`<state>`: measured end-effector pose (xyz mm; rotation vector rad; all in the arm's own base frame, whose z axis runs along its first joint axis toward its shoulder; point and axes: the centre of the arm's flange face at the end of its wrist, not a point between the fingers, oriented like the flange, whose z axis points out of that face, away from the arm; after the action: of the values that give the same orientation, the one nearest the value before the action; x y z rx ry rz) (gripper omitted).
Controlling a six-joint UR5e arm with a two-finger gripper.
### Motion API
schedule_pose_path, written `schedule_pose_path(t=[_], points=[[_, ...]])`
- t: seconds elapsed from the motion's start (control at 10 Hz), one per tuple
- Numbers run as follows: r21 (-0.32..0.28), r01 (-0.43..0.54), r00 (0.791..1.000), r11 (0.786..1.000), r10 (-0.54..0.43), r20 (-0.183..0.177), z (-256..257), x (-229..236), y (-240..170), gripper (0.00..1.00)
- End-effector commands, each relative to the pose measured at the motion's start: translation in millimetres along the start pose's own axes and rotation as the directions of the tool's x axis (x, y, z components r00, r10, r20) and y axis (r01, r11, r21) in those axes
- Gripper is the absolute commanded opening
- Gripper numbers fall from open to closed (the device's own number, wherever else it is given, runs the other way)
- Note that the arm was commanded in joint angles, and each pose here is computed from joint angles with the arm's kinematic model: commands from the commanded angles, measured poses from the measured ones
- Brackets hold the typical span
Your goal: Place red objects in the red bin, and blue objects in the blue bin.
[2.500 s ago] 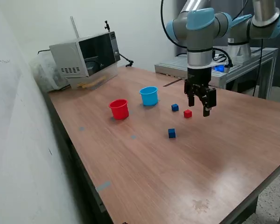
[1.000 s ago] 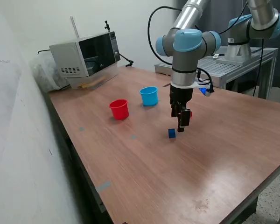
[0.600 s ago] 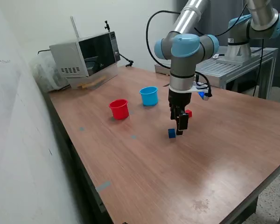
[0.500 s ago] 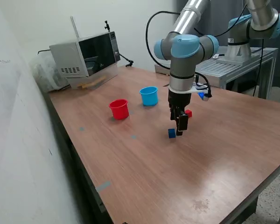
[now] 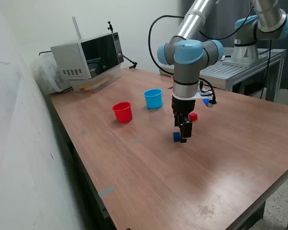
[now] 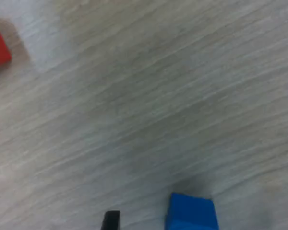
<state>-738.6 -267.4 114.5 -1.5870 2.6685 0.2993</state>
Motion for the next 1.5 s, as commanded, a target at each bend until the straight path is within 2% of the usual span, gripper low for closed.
schedule_pose_path(t=[0.0,0.7,1.1,1.4], points=[[0.000,0.000,1.000,1.000,0.000,0.000,6.5,4.2,3.0,1.00],[0.023,-0.031,0.999,0.999,0.031,0.014,17.0,-4.8,9.3,1.00],[0.038,-0.047,0.999,0.998,0.047,0.004,19.0,-11.4,17.1,1.00],[0.048,-0.049,0.998,0.998,0.050,-0.024,5.6,-11.1,17.1,1.00]])
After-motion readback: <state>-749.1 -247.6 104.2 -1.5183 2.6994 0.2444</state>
